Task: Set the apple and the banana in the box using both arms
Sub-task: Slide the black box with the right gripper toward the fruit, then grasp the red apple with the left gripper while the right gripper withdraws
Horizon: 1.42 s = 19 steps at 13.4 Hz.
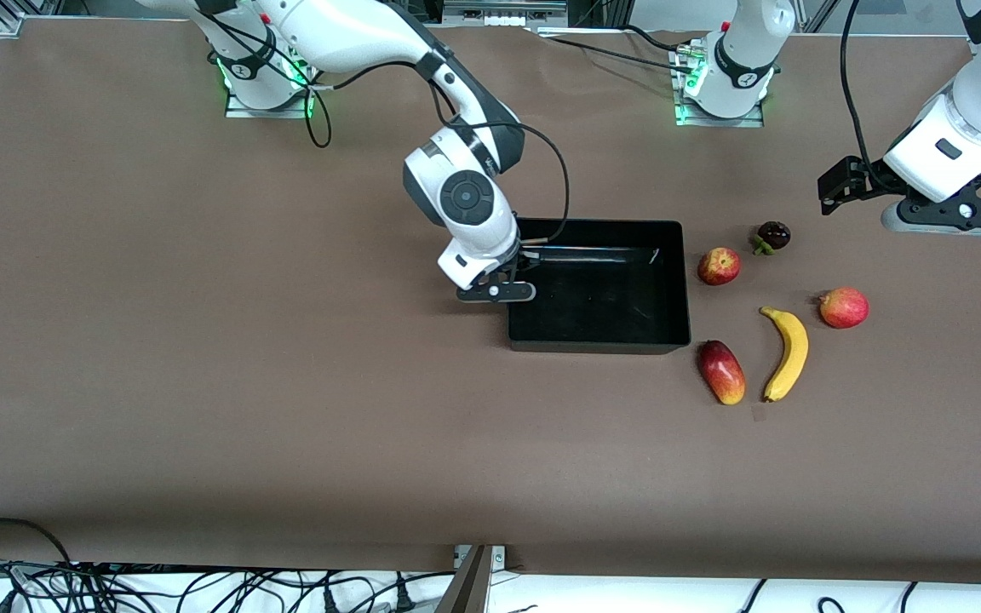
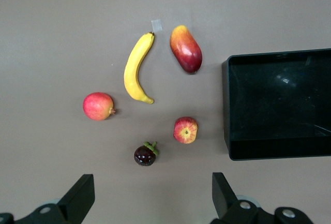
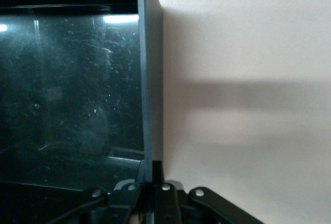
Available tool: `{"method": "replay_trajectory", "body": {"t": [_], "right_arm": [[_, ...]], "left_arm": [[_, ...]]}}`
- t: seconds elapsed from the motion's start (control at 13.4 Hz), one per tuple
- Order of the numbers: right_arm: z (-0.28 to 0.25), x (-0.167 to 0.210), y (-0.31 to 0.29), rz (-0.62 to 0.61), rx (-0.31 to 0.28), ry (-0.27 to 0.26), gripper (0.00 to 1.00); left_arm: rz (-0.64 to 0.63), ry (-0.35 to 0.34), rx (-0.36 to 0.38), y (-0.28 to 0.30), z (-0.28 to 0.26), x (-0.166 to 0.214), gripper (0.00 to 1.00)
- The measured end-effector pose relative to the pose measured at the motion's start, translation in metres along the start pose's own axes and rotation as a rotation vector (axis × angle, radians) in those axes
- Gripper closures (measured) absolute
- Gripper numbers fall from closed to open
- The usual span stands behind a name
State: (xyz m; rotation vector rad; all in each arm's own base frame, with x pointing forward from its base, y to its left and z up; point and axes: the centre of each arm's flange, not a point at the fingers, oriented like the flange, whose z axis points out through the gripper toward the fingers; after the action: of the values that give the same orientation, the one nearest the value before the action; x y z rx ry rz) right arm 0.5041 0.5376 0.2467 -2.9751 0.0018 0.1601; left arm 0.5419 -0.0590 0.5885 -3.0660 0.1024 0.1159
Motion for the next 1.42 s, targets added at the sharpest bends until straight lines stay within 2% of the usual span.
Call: {"method": "replay_trajectory", "body": {"t": [0.45, 0.52, 0.67, 0.82, 0.97, 1.12, 1.2, 1.42], "right_arm": [[0.005, 0.002, 0.001, -0.022, -0.013, 0.012, 0.94], [0.005, 0.003, 0.001, -0.025, -0.01, 0.02, 0.89], [0.005, 0.009, 0.004, -0.03, -0.014, 0.04, 0.69], [-0.005, 0.018, 0.008, -0.028, -0.013, 0.065, 0.48], [-0.039, 0.036, 0.015, -0.014, -0.006, 0.116, 0.28], [-0.095, 0.055, 0.039, 0.028, -0.031, 0.142, 0.07], [-0.13, 0.066, 0.058, 0.056, -0.043, 0.156, 0.0], [-0.232, 0.088, 0.135, 0.114, -0.076, 0.161, 0.0]], "left_arm": [[0.006, -0.13, 0.005, 0.002, 0.033, 0.002, 0.0], [0.009, -0.162, 0.006, 0.003, 0.047, 0.007, 0.0], [0.022, -0.232, 0.009, 0.01, 0.085, 0.016, 0.0], [0.032, -0.256, 0.009, 0.016, 0.122, 0.025, 0.0], [0.041, -0.216, 0.005, 0.02, 0.164, 0.031, 0.0], [0.052, -0.158, -0.003, 0.026, 0.213, 0.029, 0.0], [0.06, -0.137, -0.007, 0.03, 0.24, 0.023, 0.0], [0.098, -0.105, -0.017, 0.05, 0.304, -0.003, 0.0]]}}
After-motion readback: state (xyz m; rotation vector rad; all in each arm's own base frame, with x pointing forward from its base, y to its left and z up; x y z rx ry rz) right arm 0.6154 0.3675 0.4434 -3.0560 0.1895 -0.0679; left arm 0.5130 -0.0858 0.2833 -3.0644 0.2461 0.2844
